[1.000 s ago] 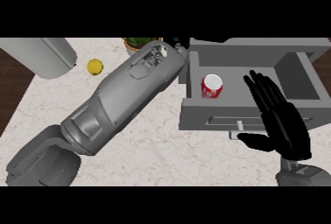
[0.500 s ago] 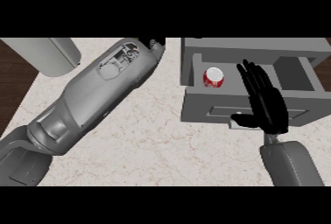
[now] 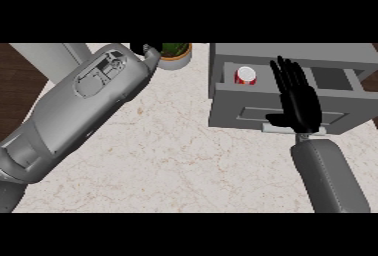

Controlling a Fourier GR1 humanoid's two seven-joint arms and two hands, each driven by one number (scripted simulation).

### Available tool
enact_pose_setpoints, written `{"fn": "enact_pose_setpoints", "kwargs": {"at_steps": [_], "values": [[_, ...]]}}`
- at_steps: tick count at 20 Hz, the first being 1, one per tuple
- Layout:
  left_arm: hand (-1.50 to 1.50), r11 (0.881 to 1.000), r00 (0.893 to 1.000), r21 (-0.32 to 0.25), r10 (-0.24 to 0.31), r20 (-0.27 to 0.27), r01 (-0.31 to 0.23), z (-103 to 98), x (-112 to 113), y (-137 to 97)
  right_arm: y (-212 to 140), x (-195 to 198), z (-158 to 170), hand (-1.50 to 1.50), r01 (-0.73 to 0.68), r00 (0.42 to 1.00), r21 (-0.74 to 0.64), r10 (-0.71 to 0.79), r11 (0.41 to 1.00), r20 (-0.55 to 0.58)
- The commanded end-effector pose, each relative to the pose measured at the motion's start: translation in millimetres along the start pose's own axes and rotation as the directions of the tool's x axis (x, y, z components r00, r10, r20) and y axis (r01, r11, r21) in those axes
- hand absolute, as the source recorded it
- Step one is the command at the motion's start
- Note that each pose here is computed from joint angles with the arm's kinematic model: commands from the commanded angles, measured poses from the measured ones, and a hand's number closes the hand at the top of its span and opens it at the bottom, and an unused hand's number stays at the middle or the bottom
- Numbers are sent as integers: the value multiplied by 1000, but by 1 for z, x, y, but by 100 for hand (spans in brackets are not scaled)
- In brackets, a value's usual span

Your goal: Pick up the can, place it into the drawer and close the drawer

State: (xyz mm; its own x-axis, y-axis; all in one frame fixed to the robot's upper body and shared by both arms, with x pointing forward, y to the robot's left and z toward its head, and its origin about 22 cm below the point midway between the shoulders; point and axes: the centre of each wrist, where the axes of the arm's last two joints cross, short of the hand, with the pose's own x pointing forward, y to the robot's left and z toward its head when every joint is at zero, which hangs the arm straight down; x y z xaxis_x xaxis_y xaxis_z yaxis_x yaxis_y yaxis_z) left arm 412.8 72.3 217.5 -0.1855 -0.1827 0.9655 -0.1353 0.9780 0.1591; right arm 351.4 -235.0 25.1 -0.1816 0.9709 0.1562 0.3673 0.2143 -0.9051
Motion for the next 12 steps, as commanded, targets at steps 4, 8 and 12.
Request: {"fn": "enact_pose_setpoints", "kwargs": {"at_steps": [4,8,12], "values": [[-150,1000,1000,-9,-8,-11,8,8,7,28,31,5,-17,-150,3,997,5,-3,1000,-76],[-150,999,999,-3,-39,-32,39,11,-14,47,30,0,-37,-150,0,997,-27,-2,1000,-73],[-150,1000,999,2,-12,-38,13,27,-35,55,32,1,-53,-150,-20,995,-72,13,997,-95]]}}
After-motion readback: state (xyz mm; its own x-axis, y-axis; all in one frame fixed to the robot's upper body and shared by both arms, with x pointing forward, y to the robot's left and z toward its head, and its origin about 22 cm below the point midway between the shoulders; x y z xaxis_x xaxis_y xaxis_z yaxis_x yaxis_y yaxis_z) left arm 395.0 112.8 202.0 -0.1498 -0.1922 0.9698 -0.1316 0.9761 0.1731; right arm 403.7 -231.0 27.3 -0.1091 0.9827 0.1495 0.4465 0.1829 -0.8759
